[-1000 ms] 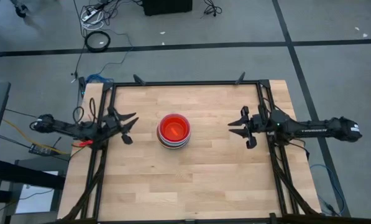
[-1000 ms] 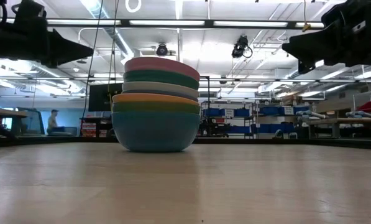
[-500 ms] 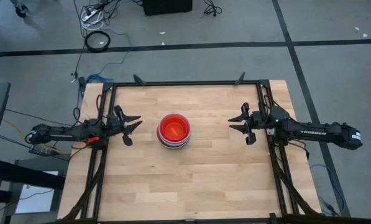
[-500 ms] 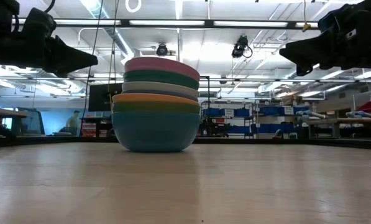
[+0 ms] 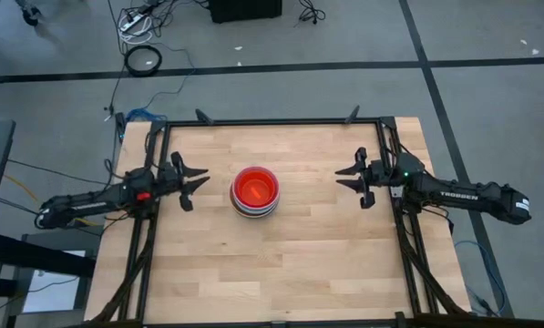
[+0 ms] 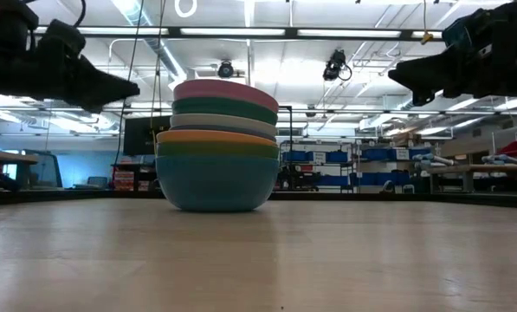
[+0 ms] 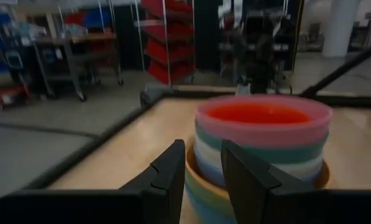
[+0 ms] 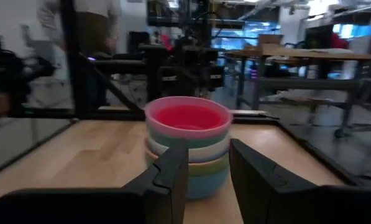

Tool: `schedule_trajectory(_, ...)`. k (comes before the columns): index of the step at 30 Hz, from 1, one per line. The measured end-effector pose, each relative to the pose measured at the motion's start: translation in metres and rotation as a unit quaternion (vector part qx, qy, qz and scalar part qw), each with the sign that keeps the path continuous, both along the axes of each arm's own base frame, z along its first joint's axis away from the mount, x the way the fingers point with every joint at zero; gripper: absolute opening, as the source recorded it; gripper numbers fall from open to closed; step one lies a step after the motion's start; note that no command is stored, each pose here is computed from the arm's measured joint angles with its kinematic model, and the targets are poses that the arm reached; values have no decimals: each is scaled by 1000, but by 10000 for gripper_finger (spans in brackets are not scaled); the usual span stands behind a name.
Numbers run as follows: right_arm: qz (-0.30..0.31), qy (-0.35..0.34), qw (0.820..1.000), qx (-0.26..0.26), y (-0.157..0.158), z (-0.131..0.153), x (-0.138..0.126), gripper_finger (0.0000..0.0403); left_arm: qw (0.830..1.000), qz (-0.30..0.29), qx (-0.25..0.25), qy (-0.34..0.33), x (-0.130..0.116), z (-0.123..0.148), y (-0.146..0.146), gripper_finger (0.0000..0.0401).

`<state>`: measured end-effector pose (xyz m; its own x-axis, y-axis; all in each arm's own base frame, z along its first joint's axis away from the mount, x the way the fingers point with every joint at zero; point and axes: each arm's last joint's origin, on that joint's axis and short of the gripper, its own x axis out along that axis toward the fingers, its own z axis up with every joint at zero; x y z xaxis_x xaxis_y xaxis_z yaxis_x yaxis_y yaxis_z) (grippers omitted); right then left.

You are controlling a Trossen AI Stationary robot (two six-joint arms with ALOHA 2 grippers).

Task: Nest bowls inside each other
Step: Return to Home Position

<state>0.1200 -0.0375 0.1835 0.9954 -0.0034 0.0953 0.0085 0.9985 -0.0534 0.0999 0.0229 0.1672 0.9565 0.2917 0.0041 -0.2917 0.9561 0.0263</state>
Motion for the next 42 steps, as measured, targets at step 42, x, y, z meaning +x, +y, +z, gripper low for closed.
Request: schedule_trajectory(42,62,-131,989,37,43,145,-105,106,1000,22,-14,-3,0,0,2,113)
